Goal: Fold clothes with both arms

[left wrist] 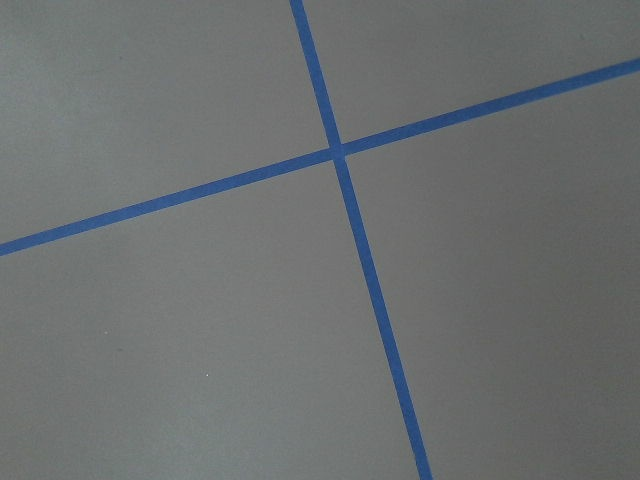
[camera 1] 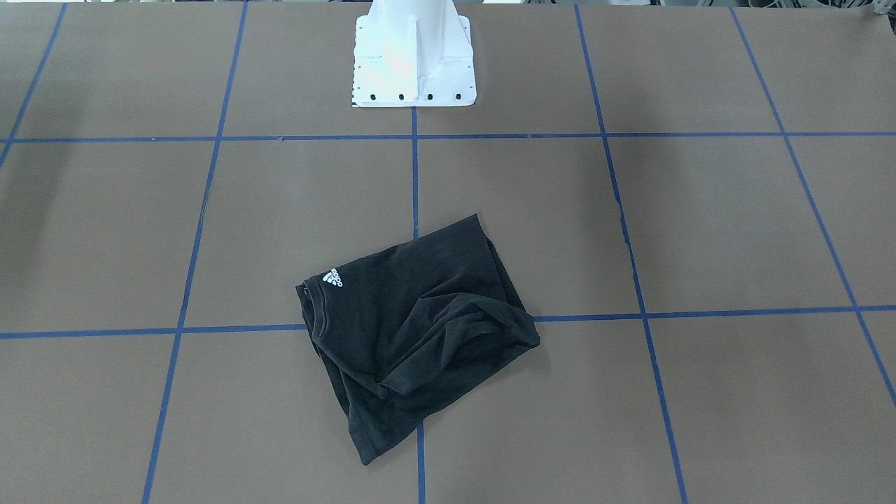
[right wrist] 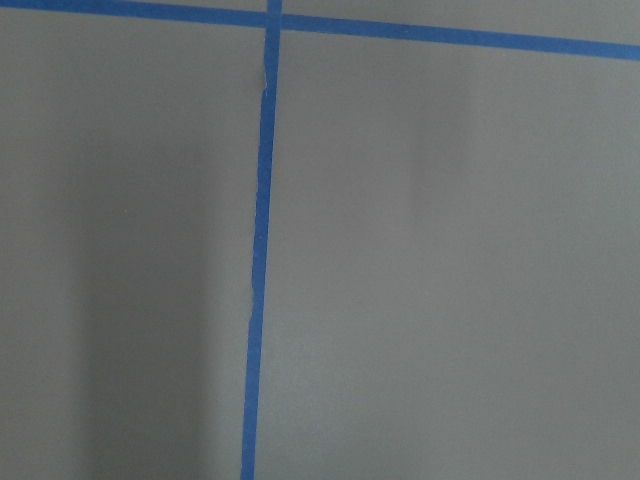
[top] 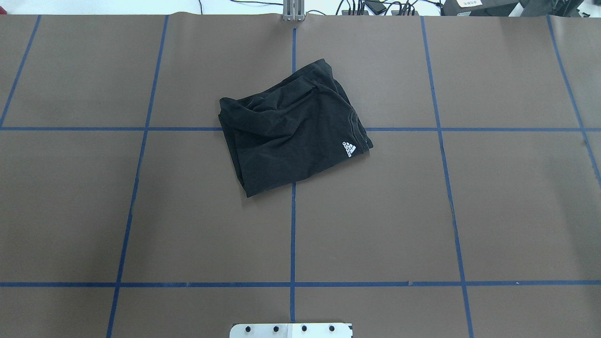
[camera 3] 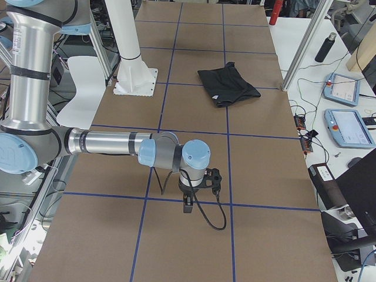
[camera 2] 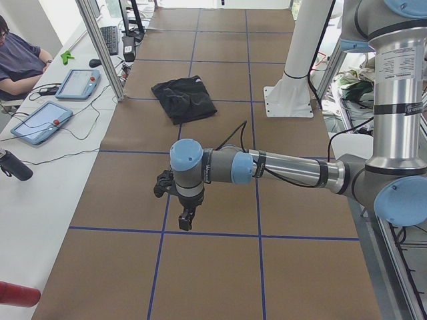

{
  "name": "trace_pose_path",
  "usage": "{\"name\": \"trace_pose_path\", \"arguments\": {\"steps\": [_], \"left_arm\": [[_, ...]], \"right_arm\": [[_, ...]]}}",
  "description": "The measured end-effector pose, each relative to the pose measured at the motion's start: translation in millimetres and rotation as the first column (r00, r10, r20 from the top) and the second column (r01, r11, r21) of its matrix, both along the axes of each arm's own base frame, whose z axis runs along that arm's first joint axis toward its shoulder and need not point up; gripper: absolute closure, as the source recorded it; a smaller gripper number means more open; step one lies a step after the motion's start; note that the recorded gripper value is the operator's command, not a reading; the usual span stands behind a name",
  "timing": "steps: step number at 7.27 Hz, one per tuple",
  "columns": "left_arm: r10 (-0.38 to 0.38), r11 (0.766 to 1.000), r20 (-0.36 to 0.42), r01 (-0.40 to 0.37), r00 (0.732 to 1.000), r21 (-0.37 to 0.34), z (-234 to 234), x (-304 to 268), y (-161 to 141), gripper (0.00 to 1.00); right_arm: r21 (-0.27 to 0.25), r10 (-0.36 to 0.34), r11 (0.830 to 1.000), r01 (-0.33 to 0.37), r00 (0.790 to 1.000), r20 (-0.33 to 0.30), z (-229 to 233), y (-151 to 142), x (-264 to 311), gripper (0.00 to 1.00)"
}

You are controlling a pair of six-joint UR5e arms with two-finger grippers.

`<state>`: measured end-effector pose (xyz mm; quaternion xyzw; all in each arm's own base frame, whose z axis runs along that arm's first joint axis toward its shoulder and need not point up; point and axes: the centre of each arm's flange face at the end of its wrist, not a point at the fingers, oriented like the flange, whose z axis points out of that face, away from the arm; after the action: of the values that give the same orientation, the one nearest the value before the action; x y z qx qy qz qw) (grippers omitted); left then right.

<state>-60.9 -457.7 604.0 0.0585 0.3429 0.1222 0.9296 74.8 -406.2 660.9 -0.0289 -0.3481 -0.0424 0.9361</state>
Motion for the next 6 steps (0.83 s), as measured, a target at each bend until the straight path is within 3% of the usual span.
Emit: {"name": "trace_pose_path", "arguments": {"steps": [6], "left_arm": [[0.001,1.000,-0.001,-0.001,1.000,0.000,0.2,0.7,-0.2,0.00]], "right_arm": [[0.008,-0.002,1.000,0.002,1.000,0.002,-3.3,-1.9,-0.7,0.00]]}}
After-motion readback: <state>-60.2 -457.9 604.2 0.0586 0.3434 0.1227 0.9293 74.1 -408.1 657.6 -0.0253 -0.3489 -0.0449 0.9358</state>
